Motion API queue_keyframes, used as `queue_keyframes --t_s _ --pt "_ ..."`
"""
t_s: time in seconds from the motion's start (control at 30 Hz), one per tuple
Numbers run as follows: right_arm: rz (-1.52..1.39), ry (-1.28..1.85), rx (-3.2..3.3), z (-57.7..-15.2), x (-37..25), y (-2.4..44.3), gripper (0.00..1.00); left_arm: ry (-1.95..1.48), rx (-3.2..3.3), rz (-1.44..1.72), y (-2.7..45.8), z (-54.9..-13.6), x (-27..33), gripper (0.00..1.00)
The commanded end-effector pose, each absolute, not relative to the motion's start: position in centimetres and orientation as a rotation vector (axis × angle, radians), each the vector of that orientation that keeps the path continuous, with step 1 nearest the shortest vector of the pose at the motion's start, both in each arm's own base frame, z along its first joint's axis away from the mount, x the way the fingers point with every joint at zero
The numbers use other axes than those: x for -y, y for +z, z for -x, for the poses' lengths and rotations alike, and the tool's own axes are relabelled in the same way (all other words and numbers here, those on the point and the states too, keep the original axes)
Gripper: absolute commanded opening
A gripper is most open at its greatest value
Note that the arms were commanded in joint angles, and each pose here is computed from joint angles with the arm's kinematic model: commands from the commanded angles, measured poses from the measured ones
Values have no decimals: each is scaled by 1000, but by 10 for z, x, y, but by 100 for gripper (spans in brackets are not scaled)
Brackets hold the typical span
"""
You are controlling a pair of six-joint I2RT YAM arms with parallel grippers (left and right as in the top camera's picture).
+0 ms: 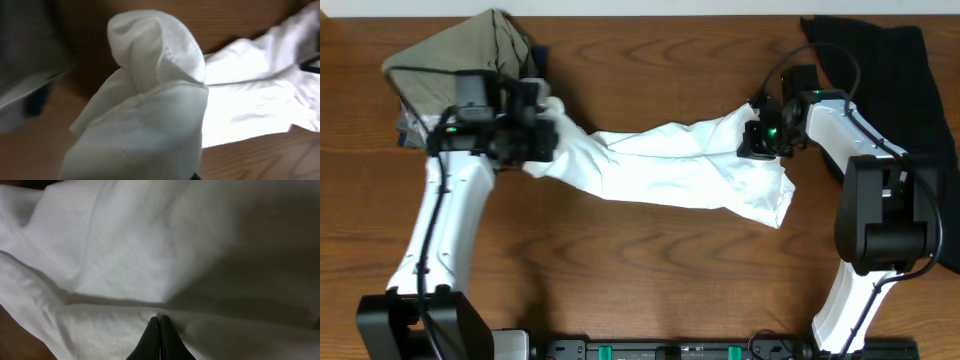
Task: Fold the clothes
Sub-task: 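Fold the T-shirt's left end toward the right gripper with the left gripper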
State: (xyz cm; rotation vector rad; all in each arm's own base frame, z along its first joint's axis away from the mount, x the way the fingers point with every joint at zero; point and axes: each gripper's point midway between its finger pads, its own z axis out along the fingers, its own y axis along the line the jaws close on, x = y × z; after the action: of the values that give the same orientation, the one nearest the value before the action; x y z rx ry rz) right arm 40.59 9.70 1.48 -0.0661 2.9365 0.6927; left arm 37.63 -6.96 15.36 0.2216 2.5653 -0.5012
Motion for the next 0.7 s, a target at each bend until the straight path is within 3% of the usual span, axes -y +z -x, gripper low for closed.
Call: queue_keyframes --t_s 0.0,0.3,0.63,0.67 --pt "67 727 -2936 -405 -103 14 1 -533 -2523 -290 163 -383 100 6" --pt "52 885 -2818 -420 -111 38 1 -620 -2512 -451 134 -390 174 6" --pt "77 823 -2508 -444 -80 162 1 -676 -2491 -535 107 -395 223 6" --pt "78 808 -2482 -443 -76 174 1 -679 -2490 -544 104 -395 227 12"
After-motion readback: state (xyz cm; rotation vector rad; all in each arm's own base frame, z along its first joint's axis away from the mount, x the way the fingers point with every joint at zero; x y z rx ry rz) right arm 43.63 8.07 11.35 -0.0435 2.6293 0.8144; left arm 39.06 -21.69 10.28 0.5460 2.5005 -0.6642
